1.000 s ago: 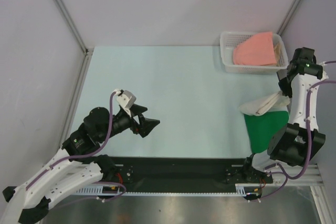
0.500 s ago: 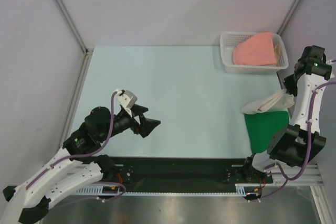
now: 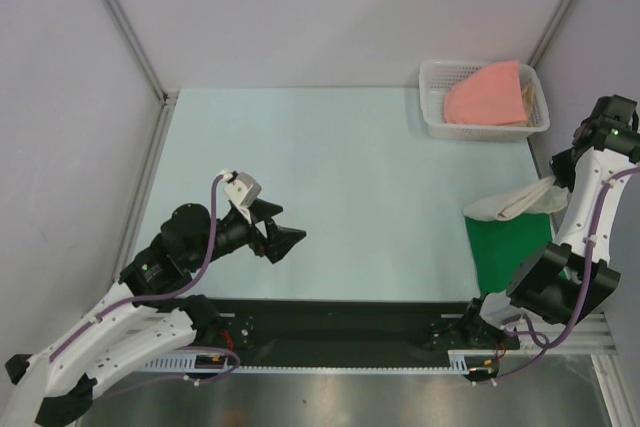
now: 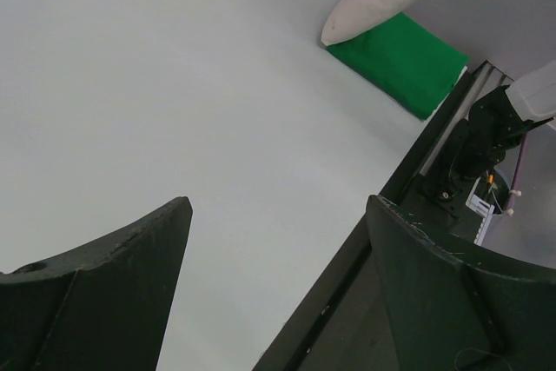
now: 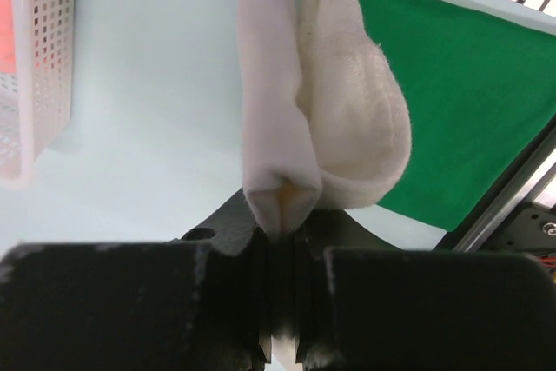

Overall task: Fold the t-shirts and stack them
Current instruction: Neatly place the folded tshirt to the corner

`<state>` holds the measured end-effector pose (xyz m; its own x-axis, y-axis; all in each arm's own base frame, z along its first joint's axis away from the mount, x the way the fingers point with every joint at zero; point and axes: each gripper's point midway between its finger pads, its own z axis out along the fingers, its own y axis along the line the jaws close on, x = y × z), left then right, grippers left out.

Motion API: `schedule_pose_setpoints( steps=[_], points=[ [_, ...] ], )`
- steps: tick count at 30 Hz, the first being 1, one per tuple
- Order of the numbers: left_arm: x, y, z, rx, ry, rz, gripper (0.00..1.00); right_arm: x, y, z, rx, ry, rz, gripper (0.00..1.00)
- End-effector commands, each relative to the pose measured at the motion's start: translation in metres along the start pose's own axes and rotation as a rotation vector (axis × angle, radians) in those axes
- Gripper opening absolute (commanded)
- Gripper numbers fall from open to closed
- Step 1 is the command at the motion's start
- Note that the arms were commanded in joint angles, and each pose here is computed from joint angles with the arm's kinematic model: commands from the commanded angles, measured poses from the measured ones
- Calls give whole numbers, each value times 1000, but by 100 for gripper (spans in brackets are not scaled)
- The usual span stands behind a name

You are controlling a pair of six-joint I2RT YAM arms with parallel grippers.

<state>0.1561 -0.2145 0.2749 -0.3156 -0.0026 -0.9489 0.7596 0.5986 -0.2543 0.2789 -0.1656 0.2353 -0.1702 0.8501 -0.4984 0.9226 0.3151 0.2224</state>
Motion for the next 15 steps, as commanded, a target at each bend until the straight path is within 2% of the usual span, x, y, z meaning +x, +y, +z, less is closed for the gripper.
schedule_pose_setpoints(
  steps=[1,15],
  points=[
    [-8,-5,0,26,-34,6,88,-2,-7,-10,-27,-19,-2,0],
    [-6,-3,-4,13,-29,21,89,17,-54,-3,29,14,32,0]
  ],
)
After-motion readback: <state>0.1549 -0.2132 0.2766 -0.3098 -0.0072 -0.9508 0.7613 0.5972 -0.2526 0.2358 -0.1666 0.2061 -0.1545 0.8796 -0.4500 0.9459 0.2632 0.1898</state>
